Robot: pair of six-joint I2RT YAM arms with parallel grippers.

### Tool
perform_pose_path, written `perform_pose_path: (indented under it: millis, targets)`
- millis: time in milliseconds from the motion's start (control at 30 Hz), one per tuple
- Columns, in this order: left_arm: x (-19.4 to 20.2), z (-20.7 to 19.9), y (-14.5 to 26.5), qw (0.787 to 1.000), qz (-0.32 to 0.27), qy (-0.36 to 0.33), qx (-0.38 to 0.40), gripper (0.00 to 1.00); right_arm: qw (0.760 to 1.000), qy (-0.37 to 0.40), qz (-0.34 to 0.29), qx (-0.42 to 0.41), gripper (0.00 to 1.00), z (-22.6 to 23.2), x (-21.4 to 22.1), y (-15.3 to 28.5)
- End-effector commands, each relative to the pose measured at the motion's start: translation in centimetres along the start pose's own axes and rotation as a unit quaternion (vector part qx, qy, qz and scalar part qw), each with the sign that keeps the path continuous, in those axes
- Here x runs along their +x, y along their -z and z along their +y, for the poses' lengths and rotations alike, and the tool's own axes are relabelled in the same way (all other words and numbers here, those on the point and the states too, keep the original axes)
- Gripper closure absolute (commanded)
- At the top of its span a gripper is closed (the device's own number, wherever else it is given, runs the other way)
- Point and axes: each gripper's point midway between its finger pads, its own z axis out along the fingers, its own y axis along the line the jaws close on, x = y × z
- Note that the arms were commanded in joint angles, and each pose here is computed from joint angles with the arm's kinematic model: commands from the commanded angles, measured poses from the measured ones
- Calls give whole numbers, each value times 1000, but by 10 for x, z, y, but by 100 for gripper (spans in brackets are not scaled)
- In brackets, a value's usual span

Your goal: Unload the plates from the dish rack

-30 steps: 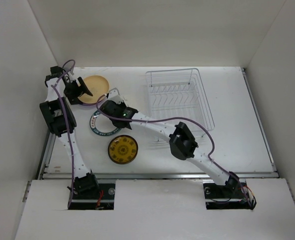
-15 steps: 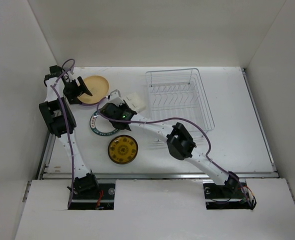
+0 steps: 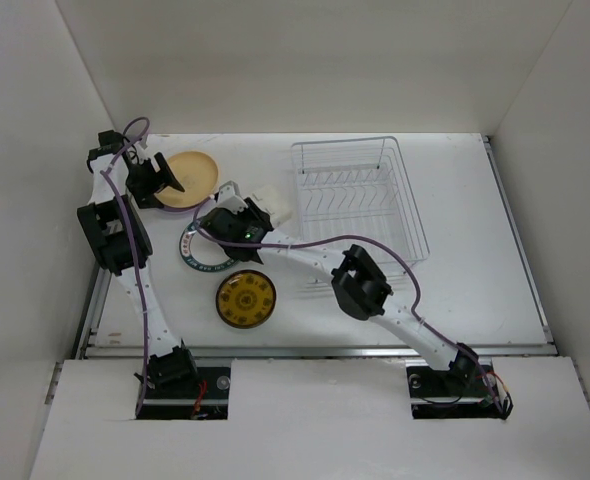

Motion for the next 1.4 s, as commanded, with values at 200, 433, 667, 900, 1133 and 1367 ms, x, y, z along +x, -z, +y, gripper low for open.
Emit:
perform_pose_path:
  millis: [200,433,667,900,1133,1367]
  targets:
    - [-4,-19,32,999,-21,-23,8,24,999,22,-30,37,59,-9,-13,-5]
    - [-2,-19,35,999,-17,-31,7,24,996,47,-36,60,62,-10,-9,-17]
    - [-2,-19,35,999,-17,-31,7,24,996,70,-26,56,58,-5,6,-20]
    - [-1,-17,31,999,-13,-29,7,24,995,81,-28,56,55,-8,7,-20]
    - [-3,-20,37,999,-17,-36,7,22,992,81,-19,96,73,-19,18,-39]
    - [-2,-21,39,999,-14,-39,7,22,992,28,-47,117,100,-48,-30,-20]
